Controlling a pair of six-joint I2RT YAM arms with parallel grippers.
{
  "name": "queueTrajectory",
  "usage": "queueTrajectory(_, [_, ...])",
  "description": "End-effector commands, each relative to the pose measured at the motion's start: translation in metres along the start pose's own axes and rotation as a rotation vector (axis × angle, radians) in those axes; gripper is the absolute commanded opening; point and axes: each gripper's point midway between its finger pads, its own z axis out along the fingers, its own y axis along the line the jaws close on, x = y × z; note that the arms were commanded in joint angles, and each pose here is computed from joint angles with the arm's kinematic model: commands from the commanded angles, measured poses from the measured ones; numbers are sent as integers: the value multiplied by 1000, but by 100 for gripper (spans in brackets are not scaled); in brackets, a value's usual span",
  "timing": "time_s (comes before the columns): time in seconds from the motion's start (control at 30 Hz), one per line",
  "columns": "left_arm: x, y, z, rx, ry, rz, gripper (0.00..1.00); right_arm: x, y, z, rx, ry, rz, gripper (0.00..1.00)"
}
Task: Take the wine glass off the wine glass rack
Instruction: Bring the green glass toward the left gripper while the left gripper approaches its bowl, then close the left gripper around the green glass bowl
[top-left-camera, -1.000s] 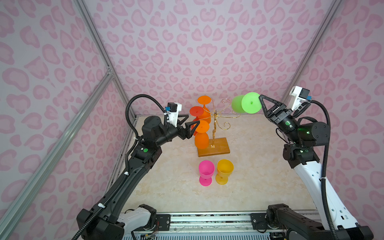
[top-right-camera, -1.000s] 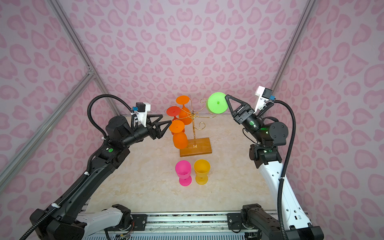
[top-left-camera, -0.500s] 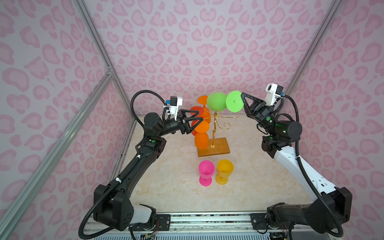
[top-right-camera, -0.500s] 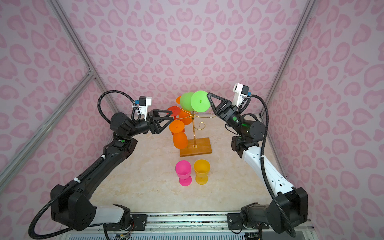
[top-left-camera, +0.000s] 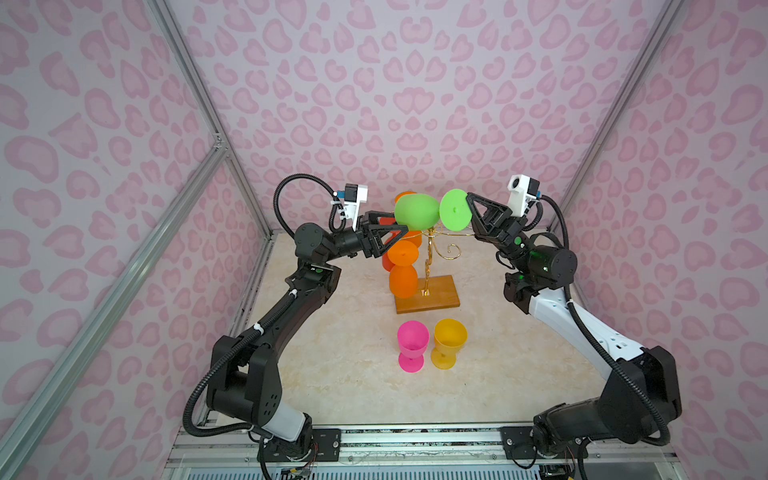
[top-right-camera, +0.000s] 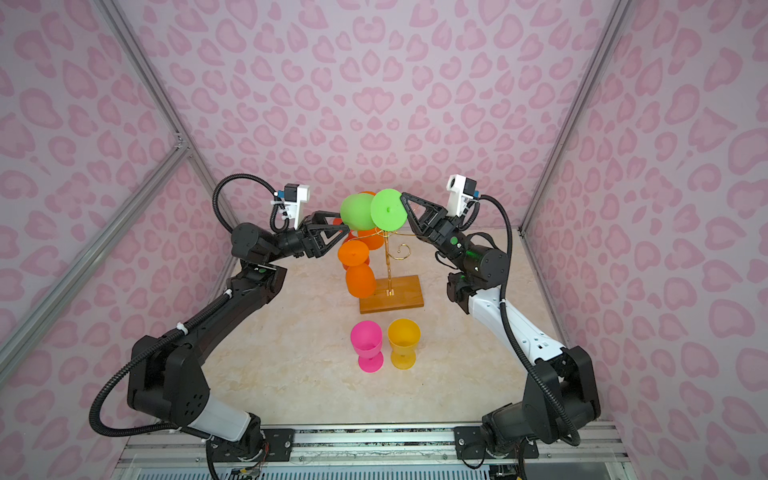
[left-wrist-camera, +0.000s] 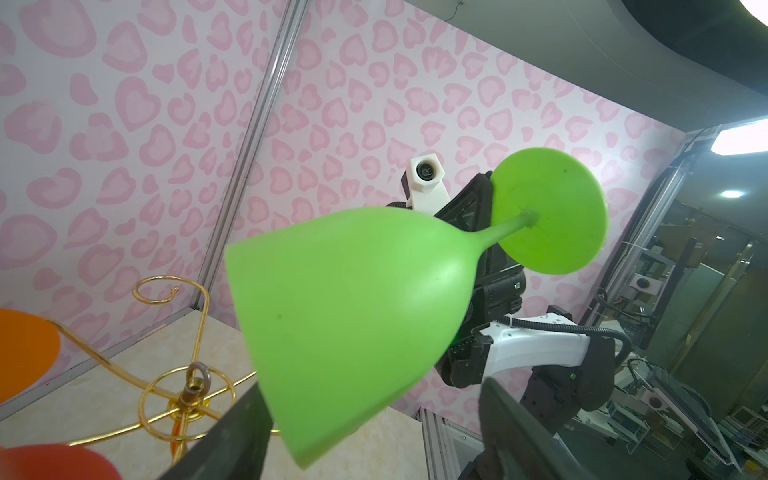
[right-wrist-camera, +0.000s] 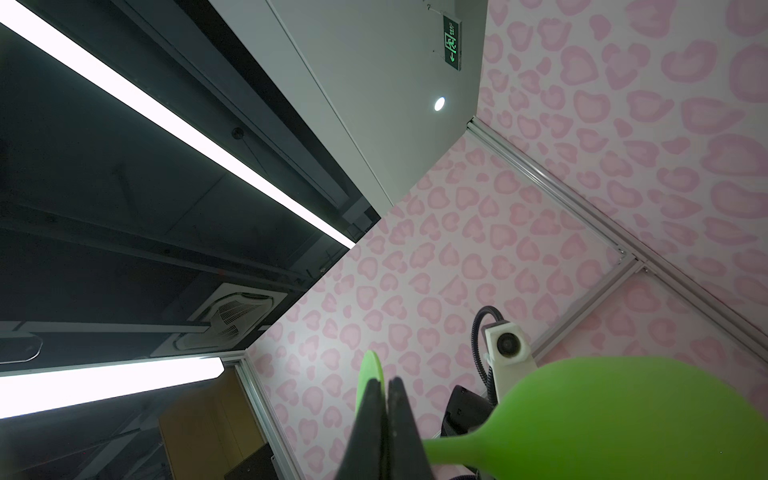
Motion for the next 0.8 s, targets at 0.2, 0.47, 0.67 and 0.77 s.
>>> queueTrajectory(0.2, [-14, -28, 0, 111, -32, 33, 61, -10, 2, -8, -110, -55, 61, 0])
queueTrajectory(0.47, [-16, -37, -2, 139, -39, 32, 38, -16, -6, -12, -103, -69, 77, 0])
queueTrajectory(0.67, [-19, -46, -4, 161, -46, 31, 25, -24, -12, -17, -87, -83, 82, 0])
queueTrajectory(0.77, [-21, -52, -5, 174, -50, 32, 18, -25, -12, -17, -86, -79, 79, 7])
